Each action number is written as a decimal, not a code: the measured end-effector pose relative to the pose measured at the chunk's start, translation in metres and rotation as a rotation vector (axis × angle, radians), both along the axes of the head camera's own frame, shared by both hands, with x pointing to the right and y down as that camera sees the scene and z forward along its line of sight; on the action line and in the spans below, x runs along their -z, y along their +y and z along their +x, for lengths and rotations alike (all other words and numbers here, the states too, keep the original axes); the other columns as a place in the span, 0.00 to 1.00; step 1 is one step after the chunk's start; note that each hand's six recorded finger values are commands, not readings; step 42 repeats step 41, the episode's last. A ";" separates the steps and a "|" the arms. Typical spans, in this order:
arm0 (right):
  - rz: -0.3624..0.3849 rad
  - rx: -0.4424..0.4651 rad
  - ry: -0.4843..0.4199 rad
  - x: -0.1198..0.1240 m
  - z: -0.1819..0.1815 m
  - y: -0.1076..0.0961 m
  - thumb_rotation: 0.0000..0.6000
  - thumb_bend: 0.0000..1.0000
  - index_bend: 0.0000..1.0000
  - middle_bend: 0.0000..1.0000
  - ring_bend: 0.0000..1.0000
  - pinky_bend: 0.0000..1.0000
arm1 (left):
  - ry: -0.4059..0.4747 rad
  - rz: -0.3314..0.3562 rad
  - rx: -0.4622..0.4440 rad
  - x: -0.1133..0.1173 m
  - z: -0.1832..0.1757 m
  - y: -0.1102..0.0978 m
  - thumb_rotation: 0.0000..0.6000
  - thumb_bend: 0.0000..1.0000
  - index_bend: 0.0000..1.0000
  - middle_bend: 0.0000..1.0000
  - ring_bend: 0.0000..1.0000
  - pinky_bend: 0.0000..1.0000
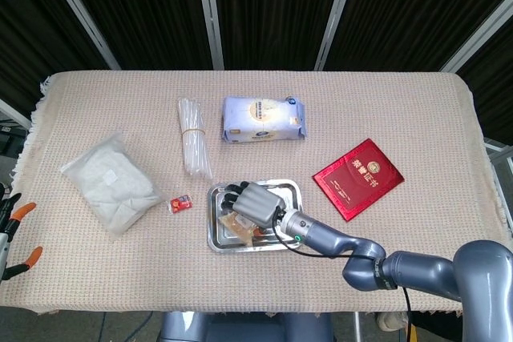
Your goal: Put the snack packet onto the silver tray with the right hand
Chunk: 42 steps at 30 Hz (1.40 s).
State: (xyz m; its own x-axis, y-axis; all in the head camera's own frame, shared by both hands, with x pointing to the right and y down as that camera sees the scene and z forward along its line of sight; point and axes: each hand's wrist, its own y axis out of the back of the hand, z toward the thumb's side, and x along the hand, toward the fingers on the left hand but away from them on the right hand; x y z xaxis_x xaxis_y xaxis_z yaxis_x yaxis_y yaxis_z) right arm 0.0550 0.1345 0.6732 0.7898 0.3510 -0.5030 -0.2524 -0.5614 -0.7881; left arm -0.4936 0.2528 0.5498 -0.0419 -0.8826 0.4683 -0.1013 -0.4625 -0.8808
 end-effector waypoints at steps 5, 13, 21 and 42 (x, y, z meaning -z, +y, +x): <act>0.002 -0.002 0.071 -0.004 0.014 -0.007 1.00 0.02 0.00 0.00 0.00 0.00 | 0.002 0.007 -0.005 0.001 0.002 -0.002 1.00 0.28 0.15 0.00 0.00 0.00; 0.062 -0.093 0.097 0.025 0.066 -0.025 1.00 0.02 0.07 0.05 0.00 0.06 | 0.012 0.016 -0.016 0.001 0.007 -0.005 1.00 0.28 0.15 0.00 0.00 0.00; 0.124 -0.349 0.077 0.053 0.148 -0.034 1.00 0.03 0.18 0.13 0.06 0.16 | 0.015 0.038 -0.026 0.004 0.013 -0.010 1.00 0.28 0.15 0.00 0.00 0.00; 0.296 -0.861 0.276 0.095 0.334 0.074 1.00 0.03 0.06 0.02 0.00 0.01 | -0.009 0.082 -0.048 0.018 0.022 -0.008 1.00 0.28 0.16 0.00 0.00 0.00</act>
